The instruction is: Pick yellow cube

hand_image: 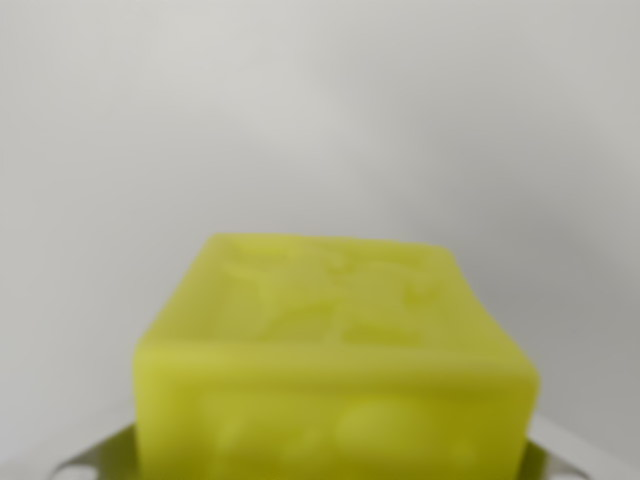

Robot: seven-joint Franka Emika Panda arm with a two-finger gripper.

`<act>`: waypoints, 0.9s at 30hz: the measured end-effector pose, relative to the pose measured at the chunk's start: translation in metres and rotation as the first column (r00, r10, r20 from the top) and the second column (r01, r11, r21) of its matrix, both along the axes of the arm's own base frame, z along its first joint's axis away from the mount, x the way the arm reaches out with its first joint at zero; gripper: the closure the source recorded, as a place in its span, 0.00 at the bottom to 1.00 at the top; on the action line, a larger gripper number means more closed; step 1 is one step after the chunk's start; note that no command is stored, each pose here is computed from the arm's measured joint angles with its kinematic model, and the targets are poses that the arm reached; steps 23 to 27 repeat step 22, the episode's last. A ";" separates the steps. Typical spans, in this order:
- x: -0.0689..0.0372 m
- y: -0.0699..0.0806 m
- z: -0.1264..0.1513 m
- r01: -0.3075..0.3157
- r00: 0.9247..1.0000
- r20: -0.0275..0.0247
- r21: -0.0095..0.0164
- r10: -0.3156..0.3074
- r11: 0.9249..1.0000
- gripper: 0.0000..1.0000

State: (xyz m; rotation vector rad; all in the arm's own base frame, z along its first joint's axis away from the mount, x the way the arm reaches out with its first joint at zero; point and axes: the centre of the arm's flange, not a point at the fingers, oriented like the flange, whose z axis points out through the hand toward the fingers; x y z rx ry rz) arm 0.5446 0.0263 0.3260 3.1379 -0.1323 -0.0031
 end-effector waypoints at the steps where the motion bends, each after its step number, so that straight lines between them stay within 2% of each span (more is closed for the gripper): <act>1: 0.000 0.000 0.002 0.000 1.000 0.000 0.000 0.000 1.000 1.00; 16: 0.000 0.000 0.038 0.000 1.000 0.000 0.000 0.000 1.000 1.00; 27: 0.000 0.000 0.040 0.000 1.000 0.000 0.000 0.000 1.000 1.00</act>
